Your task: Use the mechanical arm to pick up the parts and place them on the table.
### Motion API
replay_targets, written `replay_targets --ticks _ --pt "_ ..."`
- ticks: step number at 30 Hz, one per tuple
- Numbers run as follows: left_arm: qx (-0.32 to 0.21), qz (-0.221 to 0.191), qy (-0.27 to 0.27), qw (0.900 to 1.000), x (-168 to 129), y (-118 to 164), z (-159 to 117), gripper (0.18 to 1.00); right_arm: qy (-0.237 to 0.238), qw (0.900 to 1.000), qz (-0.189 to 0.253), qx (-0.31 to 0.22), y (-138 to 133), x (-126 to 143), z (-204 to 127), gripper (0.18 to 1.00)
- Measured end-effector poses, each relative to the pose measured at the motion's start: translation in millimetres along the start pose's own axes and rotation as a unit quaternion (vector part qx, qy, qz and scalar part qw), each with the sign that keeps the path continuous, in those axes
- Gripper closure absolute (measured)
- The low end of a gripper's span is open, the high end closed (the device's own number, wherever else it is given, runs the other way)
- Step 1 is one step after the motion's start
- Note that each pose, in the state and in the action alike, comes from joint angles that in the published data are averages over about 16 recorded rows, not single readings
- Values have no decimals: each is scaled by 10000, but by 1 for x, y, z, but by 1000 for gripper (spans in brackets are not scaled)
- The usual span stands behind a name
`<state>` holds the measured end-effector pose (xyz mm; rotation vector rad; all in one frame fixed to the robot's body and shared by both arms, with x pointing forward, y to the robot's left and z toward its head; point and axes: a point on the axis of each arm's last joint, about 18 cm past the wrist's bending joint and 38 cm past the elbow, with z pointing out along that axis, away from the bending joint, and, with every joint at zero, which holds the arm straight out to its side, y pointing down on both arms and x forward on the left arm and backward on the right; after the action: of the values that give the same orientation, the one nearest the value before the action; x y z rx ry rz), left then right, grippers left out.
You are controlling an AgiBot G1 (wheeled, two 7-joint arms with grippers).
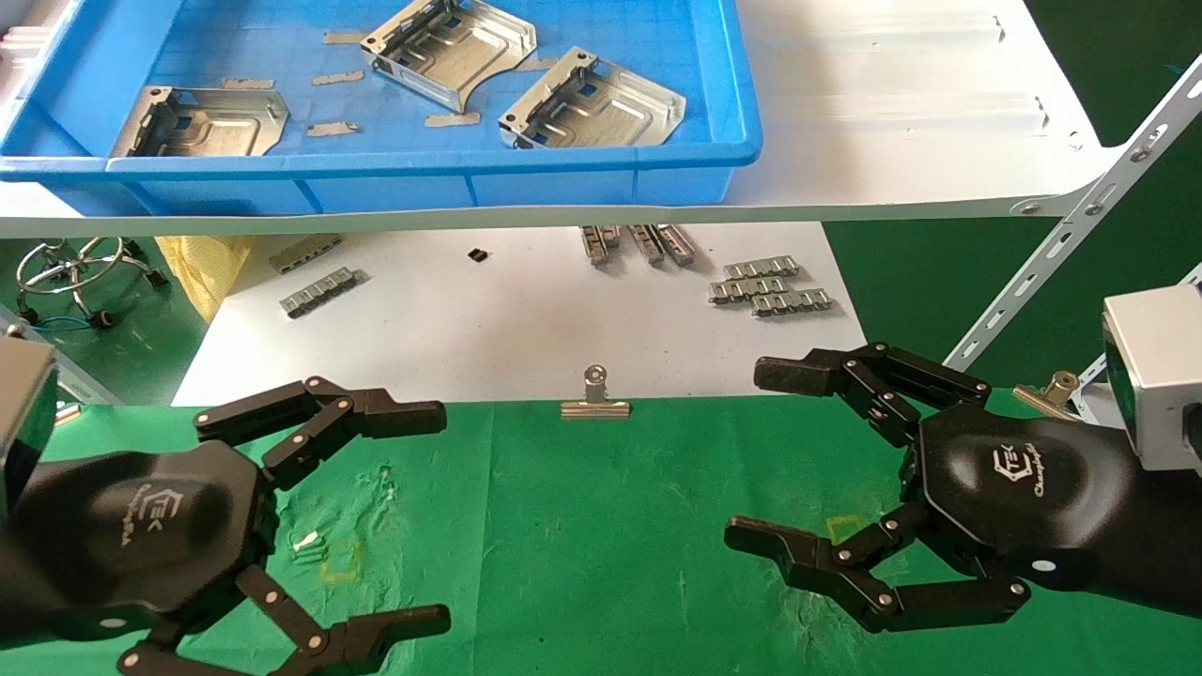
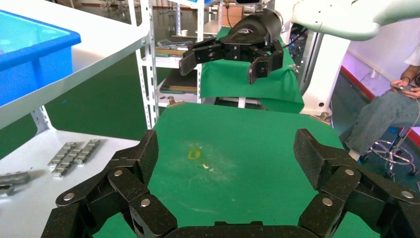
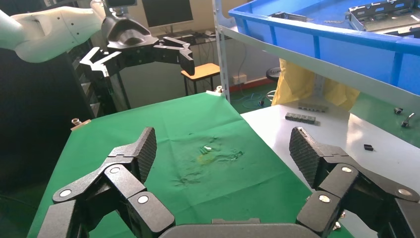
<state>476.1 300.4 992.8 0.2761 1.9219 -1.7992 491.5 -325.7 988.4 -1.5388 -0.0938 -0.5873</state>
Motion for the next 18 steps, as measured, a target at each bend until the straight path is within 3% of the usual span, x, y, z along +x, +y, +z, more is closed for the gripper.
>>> replay_targets --ticks 10,18 --pt "0 0 0 10000 0 0 0 184 0 10000 0 0 0 0 0 235" --pt "0 0 0 10000 0 0 0 184 0 10000 0 0 0 0 0 349"
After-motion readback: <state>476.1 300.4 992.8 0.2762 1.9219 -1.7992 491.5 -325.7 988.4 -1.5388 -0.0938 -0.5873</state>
